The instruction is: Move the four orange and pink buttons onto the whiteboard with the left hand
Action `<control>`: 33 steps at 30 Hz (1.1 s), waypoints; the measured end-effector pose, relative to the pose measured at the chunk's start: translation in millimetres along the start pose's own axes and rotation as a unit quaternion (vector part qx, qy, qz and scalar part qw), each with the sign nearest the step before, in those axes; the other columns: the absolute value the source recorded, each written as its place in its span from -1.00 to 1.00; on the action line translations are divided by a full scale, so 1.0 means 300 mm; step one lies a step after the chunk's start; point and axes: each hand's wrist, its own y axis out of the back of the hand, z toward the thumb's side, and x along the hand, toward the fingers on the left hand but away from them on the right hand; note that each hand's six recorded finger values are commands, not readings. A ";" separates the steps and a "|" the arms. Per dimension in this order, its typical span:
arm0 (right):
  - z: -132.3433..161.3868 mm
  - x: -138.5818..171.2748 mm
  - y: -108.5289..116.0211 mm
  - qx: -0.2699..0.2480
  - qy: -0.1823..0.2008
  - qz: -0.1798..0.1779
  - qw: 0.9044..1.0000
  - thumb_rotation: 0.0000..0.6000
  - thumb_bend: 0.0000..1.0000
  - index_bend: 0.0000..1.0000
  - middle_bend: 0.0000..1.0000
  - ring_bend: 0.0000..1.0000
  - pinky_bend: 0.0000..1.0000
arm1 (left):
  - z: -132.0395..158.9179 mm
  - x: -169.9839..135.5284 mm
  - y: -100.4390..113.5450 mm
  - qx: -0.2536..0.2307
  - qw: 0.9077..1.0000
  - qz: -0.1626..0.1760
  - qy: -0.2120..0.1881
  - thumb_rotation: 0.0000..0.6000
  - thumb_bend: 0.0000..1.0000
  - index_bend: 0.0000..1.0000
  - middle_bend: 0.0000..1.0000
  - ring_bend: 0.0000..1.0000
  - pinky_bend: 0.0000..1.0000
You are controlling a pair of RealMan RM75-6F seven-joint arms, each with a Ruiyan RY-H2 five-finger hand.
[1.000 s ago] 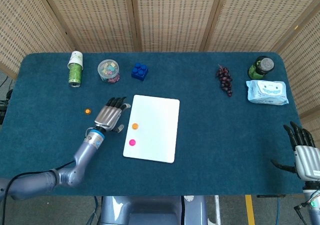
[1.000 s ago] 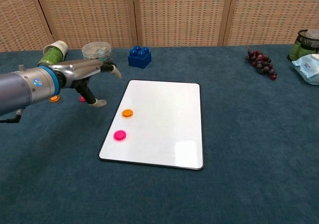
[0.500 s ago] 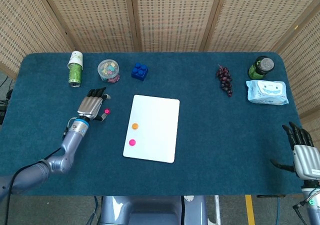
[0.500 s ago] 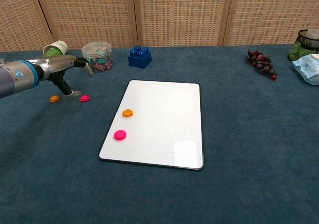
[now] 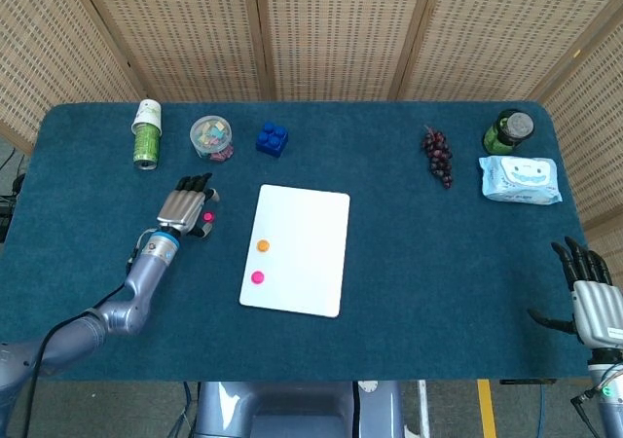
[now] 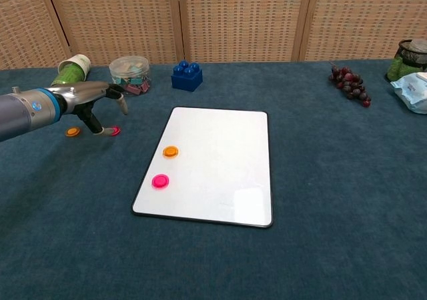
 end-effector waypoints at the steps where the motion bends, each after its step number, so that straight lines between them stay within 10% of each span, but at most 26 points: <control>1: 0.000 0.000 0.000 0.000 0.000 0.000 1.000 1.00 -1.00 -1.00 -1.00 -1.00 -1.00 | -0.004 0.002 0.000 0.000 1.000 0.000 0.002 1.00 -0.27 -0.38 -1.00 -1.00 -1.00; 19: -0.011 -0.003 0.000 0.000 -0.007 -0.001 1.000 1.00 -1.00 -1.00 -1.00 -1.00 -1.00 | -0.047 0.028 -0.043 -0.002 1.000 -0.019 0.023 1.00 -0.27 -0.31 -1.00 -1.00 -1.00; 25: -0.014 -0.003 0.001 -0.002 -0.007 -0.001 1.000 1.00 -1.00 -1.00 -1.00 -1.00 -1.00 | -0.045 0.030 -0.057 -0.004 1.000 -0.021 0.023 1.00 -0.24 0.16 -1.00 -1.00 -1.00; 33: -0.014 -0.002 0.001 -0.002 -0.007 -0.001 1.000 1.00 -1.00 -1.00 -1.00 -1.00 -1.00 | -0.051 0.032 -0.054 -0.004 1.000 -0.011 0.028 1.00 -0.22 0.27 -1.00 -1.00 -1.00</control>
